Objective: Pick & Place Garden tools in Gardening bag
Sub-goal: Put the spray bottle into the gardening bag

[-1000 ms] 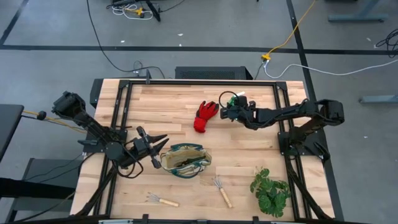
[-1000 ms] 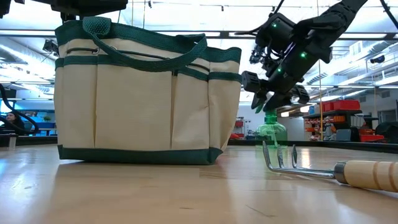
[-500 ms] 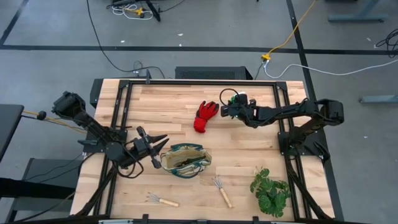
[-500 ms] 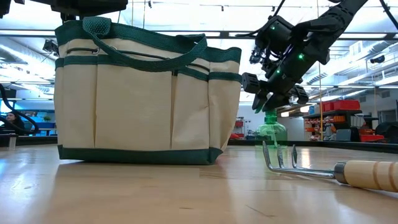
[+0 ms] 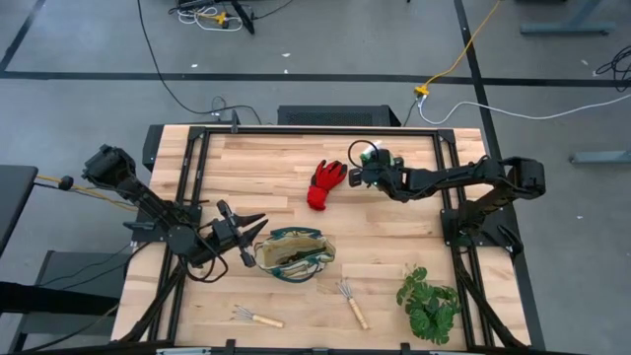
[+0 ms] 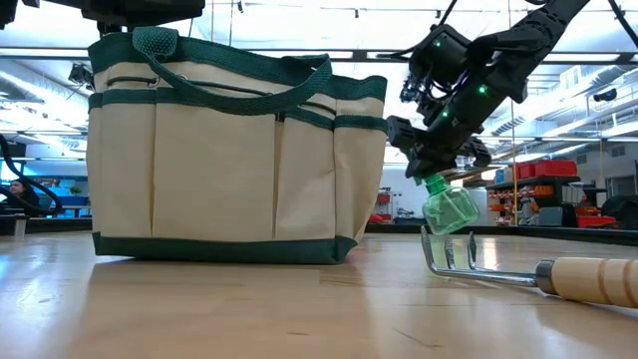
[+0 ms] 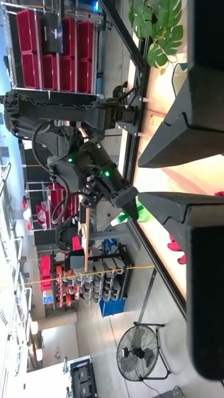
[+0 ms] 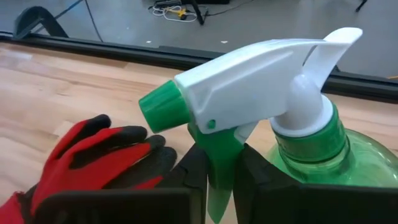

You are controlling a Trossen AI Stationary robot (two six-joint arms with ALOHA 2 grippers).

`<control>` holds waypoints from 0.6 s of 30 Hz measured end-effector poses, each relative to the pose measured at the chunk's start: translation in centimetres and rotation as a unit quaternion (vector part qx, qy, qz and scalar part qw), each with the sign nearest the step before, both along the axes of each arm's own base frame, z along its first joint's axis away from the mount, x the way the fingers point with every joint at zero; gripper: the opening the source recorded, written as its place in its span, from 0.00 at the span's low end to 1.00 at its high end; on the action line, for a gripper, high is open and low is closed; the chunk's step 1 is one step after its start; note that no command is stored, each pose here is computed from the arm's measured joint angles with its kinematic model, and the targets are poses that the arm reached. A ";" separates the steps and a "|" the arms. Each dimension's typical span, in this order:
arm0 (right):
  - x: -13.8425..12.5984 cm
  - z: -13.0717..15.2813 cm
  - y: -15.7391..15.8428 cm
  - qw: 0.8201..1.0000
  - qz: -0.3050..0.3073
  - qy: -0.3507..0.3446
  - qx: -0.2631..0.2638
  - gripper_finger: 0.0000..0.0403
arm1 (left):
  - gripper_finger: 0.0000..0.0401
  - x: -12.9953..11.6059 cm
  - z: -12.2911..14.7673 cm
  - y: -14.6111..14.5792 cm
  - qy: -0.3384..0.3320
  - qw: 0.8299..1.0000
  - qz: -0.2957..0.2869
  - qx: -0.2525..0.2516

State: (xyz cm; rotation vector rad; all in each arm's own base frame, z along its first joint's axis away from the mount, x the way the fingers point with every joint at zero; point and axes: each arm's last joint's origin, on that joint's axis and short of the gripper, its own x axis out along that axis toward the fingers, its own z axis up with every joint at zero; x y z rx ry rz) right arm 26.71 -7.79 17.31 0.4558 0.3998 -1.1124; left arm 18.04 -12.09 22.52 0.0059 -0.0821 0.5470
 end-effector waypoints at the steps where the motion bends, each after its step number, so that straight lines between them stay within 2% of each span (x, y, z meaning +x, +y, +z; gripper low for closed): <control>1: 0.1 0.1 0.0 1.000 0.005 -0.001 -0.002 0.09 | 0.20 0.0 0.0 0.0 0.000 1.000 0.000 0.000; 18: 1.7 2.8 2.1 0.986 0.133 -0.093 -0.025 0.09 | 0.20 0.0 0.0 0.0 0.002 1.000 0.000 0.002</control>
